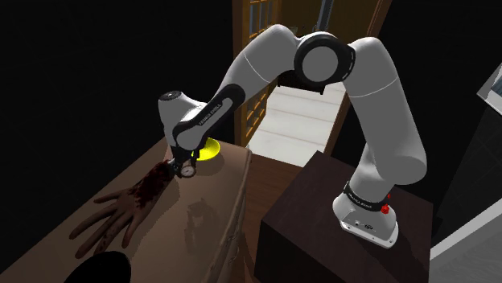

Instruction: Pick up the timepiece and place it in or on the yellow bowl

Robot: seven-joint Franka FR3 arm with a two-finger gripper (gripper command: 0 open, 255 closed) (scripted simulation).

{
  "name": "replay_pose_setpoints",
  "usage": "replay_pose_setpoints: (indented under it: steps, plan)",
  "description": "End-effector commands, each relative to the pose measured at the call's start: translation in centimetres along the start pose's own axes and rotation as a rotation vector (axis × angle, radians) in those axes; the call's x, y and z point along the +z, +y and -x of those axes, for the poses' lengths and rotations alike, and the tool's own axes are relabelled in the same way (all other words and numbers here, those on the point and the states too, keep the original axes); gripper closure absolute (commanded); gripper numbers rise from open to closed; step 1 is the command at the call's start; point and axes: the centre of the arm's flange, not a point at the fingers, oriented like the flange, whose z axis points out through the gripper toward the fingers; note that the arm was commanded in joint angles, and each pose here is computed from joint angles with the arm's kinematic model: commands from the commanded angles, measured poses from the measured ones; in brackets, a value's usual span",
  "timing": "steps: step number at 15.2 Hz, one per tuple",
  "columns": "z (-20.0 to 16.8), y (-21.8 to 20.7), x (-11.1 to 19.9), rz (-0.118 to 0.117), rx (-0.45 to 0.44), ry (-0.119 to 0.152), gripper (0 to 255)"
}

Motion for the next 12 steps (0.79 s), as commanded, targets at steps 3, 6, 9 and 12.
replay_pose_setpoints:
  steps: [3,6,9,12]
  plan:
    - [0.0,-0.1,-2.2,0.0,0.0,0.0,255]
    - [0.0,-0.1,-3.7,0.0,0.0,0.0,255]
    - [-1.4,2.2,-3.8,0.0,0.0,0.0,255]
    - [-3.5,5.6,-3.9,0.0,0.0,0.0,255]
